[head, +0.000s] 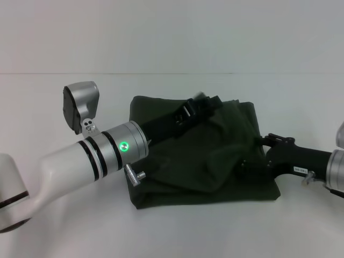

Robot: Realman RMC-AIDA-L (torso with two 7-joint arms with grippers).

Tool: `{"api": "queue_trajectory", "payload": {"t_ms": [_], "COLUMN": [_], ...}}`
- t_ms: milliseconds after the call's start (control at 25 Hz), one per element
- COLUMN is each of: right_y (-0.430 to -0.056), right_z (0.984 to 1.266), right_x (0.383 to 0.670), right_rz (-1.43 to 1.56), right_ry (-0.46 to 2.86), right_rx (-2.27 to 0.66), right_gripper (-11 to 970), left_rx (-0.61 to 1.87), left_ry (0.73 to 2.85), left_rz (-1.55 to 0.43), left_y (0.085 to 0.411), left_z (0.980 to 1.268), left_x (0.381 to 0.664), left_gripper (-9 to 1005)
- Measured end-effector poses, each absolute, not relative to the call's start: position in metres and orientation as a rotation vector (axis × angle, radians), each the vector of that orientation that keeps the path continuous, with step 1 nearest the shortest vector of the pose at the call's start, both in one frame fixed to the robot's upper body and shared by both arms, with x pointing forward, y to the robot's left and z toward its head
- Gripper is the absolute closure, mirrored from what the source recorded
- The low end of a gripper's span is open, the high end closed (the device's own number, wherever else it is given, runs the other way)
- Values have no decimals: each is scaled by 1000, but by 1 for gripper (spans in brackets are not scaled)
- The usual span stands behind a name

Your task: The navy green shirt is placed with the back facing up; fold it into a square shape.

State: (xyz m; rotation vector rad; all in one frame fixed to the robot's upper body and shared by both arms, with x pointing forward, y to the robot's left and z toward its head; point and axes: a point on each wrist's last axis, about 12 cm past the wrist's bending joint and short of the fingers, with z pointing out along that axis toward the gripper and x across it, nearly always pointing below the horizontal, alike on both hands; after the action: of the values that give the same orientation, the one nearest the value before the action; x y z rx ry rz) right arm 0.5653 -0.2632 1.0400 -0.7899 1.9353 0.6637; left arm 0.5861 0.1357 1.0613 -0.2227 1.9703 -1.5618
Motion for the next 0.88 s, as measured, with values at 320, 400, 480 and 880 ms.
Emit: {"api": "queue_trajectory", "payload": {"t_ms": [320,400,480,880], "right_y": [-301,-311,-320,-312], "right_z": [1027,1025,1026,1075], "right_x": [541,534,530,541], "right_rz": [600,582,577,877], "right_ry": [2004,2020,2018,1908], "right_rx": [-642,-596,-552,-488], "right_gripper": [43,43,43,43], "left_rx": [-232,-237,-235,15], "left_ry": [1939,1907,1883,1905], "left_rz": [-1607,-1621,-1627,-1463], "left_y": [141,152,162,235], "left_z": [1061,1062,1063,1060], "left_x": [579,577,575,546], "left_gripper": [623,537,451,92]}}
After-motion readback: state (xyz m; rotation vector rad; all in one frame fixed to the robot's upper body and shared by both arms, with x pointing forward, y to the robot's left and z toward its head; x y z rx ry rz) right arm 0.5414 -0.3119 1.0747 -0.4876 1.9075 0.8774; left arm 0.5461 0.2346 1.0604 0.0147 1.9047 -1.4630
